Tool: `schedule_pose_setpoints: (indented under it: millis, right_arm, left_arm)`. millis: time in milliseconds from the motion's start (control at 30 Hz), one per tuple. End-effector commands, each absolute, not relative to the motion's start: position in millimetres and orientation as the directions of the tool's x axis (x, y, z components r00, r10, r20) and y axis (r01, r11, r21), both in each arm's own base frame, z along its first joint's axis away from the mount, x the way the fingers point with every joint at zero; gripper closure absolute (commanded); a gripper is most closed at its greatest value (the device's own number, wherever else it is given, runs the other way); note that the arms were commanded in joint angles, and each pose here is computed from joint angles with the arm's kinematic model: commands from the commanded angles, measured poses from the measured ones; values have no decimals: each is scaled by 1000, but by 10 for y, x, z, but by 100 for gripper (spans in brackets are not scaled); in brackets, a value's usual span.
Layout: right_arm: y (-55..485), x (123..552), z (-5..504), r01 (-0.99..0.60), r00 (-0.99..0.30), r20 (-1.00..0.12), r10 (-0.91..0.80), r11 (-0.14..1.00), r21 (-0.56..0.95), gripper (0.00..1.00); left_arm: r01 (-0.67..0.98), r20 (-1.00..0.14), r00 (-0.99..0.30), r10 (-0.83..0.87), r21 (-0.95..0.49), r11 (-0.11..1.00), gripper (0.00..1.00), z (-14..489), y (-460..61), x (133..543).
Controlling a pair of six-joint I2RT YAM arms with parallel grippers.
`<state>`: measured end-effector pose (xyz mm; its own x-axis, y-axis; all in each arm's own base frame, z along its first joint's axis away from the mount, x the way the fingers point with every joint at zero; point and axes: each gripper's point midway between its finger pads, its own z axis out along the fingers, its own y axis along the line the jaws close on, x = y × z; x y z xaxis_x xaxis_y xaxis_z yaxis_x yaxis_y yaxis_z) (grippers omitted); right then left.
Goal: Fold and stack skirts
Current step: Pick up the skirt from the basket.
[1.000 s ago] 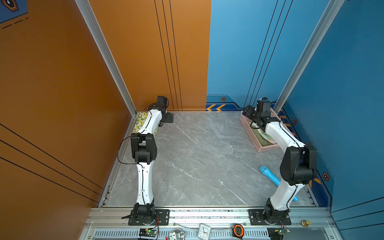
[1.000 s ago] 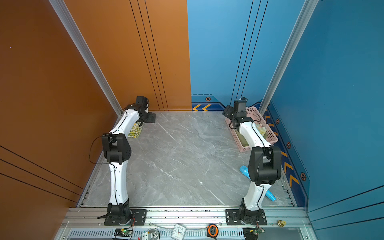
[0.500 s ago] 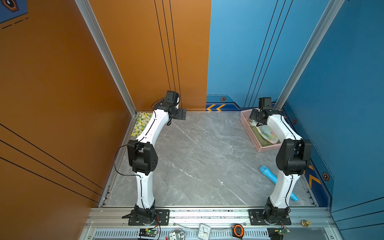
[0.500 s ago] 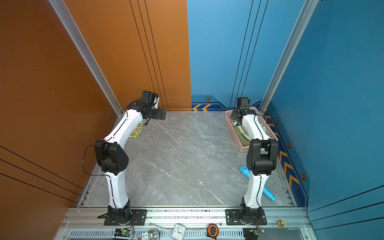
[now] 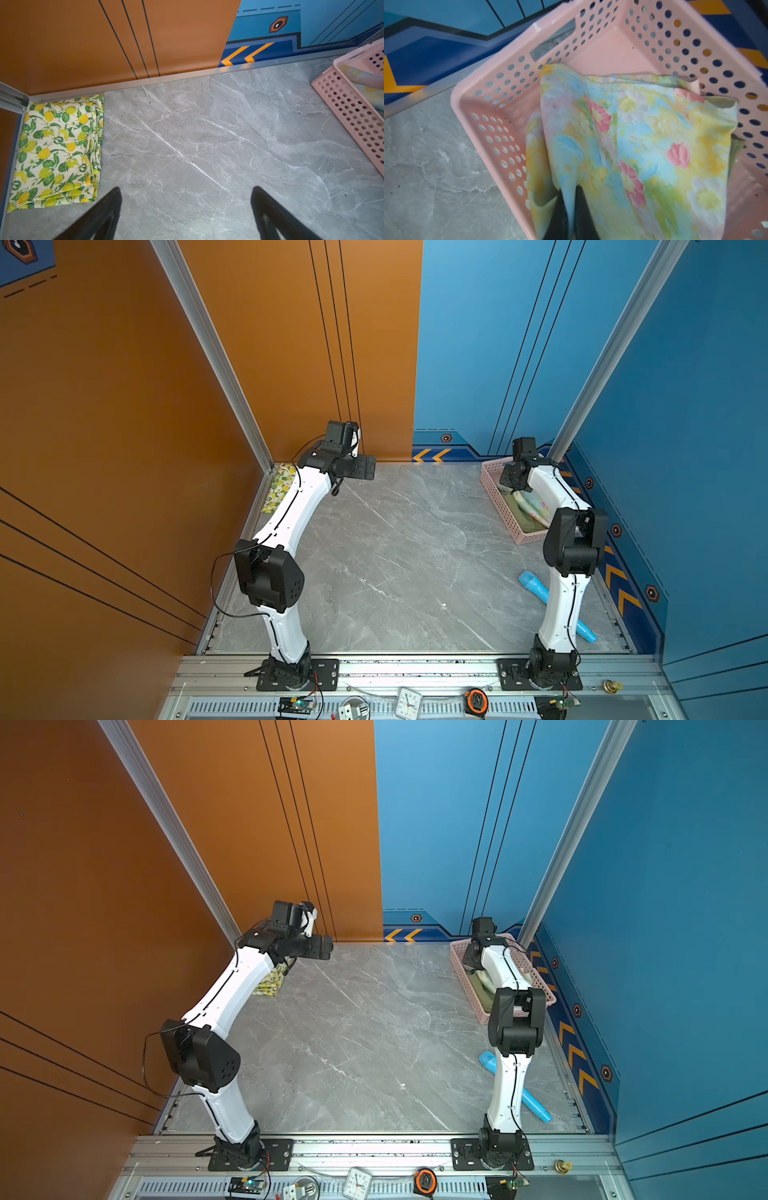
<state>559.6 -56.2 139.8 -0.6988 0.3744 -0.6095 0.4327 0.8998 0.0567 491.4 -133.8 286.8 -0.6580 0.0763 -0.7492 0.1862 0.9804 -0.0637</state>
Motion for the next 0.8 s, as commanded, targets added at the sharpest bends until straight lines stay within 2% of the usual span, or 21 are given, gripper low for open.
schedule_pose_setpoints:
  millis: [0,300,467,667,767]
  right_arm:
    - [-754,5520,2171,463,-595,-711,374,883,78,100]
    - [-968,5331,3041,491,-460,-821,338,867,82,100]
    - [-969,5147,3692,486,-357,-887,292,869,91,100]
    - [-442,4819,4449,390,-251,-949,190,917,81,100]
    - [-33,4647,4603,314,-238,-959,153,947,73,100]
  left_arm:
    - [204,-760,-648,58,-100,974,2,2973,-1389,4792]
    - [215,-758,-650,52,-118,970,2,2976,-1337,4461]
    - [213,-749,-660,57,-114,970,2,2901,-1261,4256]
    - [197,-739,-672,48,-115,974,2,2799,-1107,3963]
    - [167,-731,-682,30,-116,979,2,2706,-973,3826]
